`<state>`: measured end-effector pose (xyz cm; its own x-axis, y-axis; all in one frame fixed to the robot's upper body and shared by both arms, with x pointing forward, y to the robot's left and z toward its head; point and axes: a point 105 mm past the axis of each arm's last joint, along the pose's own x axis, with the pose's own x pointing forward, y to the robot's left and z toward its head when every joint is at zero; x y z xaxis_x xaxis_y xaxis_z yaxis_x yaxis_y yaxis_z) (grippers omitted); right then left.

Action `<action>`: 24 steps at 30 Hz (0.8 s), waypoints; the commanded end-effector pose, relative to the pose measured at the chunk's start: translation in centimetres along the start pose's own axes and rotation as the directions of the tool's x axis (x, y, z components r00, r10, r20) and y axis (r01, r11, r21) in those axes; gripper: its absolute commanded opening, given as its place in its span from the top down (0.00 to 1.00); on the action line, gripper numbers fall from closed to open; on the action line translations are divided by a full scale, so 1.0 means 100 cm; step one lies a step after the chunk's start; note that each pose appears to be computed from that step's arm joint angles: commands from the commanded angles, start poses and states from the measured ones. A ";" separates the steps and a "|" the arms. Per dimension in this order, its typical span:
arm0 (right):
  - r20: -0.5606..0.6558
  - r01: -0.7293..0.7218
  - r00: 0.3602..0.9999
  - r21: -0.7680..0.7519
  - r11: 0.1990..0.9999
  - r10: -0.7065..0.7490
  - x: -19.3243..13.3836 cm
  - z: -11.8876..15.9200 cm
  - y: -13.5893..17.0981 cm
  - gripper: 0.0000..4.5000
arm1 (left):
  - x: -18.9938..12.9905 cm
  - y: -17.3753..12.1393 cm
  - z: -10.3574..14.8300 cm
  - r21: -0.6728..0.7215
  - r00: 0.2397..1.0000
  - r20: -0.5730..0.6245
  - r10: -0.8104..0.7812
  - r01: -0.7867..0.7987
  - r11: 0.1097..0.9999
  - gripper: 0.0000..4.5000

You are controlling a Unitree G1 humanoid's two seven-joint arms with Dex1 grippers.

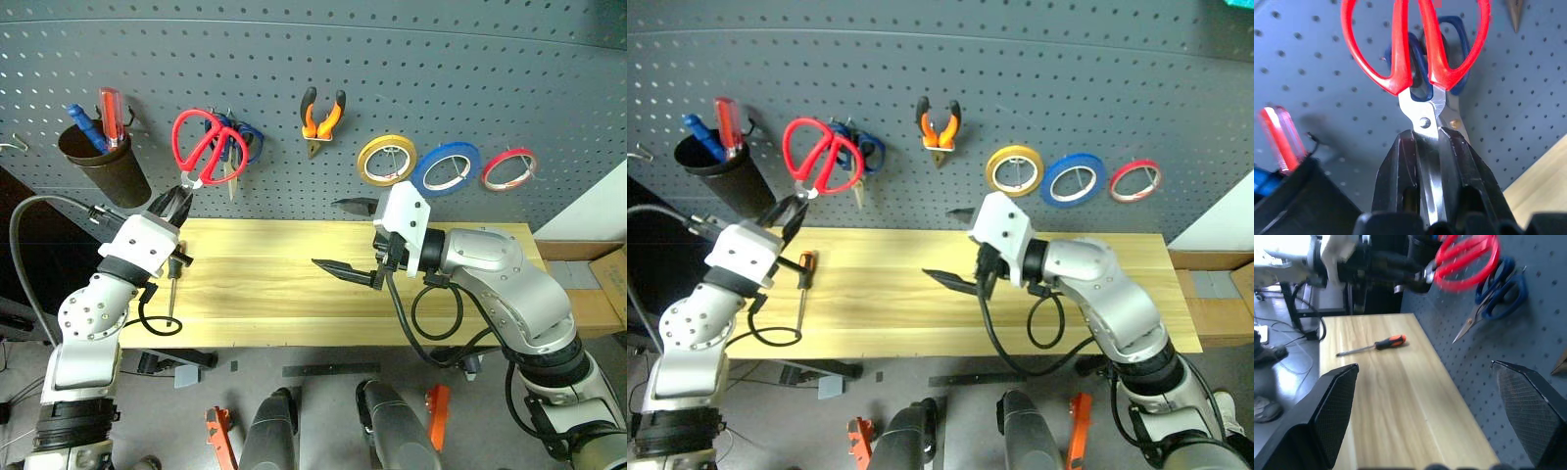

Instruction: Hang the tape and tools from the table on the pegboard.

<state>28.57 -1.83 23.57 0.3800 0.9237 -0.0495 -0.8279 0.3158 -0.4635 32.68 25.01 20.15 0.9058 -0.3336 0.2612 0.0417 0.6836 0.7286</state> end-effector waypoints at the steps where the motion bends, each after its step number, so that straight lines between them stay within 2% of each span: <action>1: 0.095 0.053 0.994 -0.063 0.997 -0.047 -0.003 0.027 -0.010 0.00 | 0.007 -0.001 0.012 0.039 0.997 0.070 -0.037 0.034 0.999 0.94; 9: 0.145 0.087 0.986 -0.062 0.994 -0.077 -0.003 0.039 -0.015 0.00 | 0.014 -0.004 0.016 0.050 0.991 0.110 -0.071 0.066 0.997 0.94; 20: 0.200 0.099 0.976 -0.049 0.994 -0.087 0.000 0.049 -0.018 0.00 | 0.015 -0.001 -0.001 0.021 0.999 0.034 -0.041 0.040 0.999 0.94; 24: 0.210 0.099 0.974 -0.048 0.994 -0.087 0.001 0.050 -0.018 0.00 | 0.016 -0.008 -0.008 -0.012 0.998 -0.005 -0.059 0.059 0.998 0.94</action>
<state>28.69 -1.15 27.41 0.3827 0.9158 0.1222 -0.7839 0.3919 -0.4815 34.32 24.74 18.95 0.9084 -0.3666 0.2011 0.1060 0.6671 0.7374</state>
